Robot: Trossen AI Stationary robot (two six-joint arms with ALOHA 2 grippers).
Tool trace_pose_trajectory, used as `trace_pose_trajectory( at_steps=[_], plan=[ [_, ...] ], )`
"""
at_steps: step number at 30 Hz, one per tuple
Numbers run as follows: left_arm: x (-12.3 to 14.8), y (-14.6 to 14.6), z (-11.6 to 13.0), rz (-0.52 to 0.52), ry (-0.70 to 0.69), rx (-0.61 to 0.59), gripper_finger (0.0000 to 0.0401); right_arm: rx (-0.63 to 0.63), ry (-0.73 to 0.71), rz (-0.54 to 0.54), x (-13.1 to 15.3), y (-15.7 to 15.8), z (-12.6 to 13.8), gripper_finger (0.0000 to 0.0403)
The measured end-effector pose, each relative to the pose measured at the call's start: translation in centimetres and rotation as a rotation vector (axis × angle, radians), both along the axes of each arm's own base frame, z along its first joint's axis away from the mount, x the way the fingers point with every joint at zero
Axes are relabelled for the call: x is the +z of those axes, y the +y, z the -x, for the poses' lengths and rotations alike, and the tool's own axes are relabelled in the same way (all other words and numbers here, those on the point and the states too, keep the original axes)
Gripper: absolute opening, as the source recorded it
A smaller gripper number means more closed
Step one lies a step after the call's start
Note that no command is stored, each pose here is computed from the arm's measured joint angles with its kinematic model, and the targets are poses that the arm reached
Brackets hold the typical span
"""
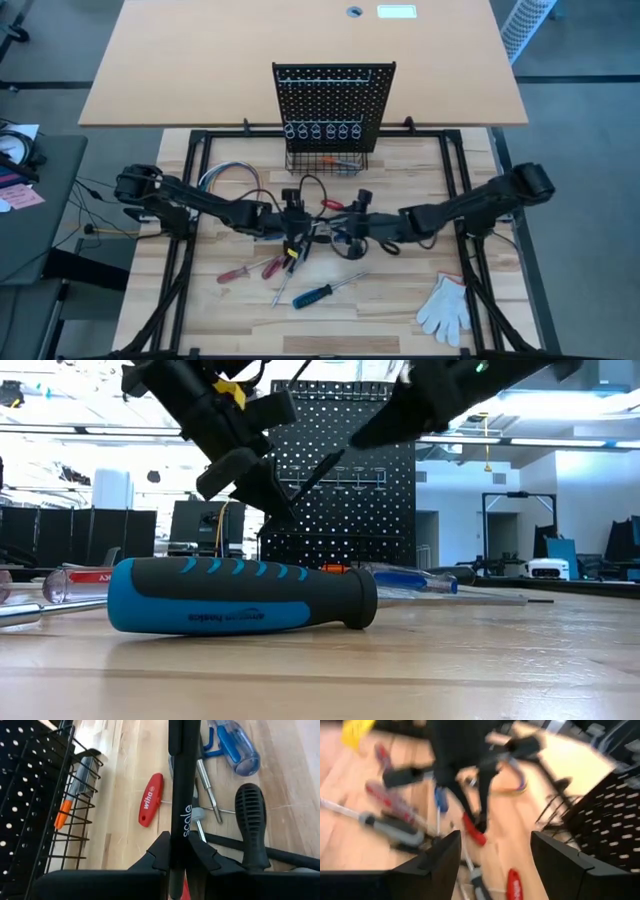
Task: Hang tools onto peg board
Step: Put the bottom black pen into the wire basket on the pegboard
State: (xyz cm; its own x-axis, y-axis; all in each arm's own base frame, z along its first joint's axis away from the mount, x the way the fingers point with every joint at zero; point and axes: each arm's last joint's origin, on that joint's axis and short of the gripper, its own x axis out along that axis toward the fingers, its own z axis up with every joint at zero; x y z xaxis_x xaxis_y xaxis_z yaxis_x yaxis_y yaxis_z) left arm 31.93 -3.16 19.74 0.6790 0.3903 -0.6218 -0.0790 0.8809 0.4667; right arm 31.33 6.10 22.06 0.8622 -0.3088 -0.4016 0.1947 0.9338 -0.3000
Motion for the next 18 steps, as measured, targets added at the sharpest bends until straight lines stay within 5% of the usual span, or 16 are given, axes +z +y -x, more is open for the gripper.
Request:
trace_pose_trajectory(
  at_steps=[9, 18],
  plan=[
    [-0.1, 0.0, 0.1, 0.001, 0.009, 0.003, 0.002, -0.03, 0.022, 0.003, -0.8, -0.5, -2.5, 0.0193],
    [0.0, 0.0, 0.1, 0.005, 0.002, 0.012, 0.0023, -0.04, 0.026, -0.081, -1.0, -1.2, -2.7, 0.0069]
  ],
)
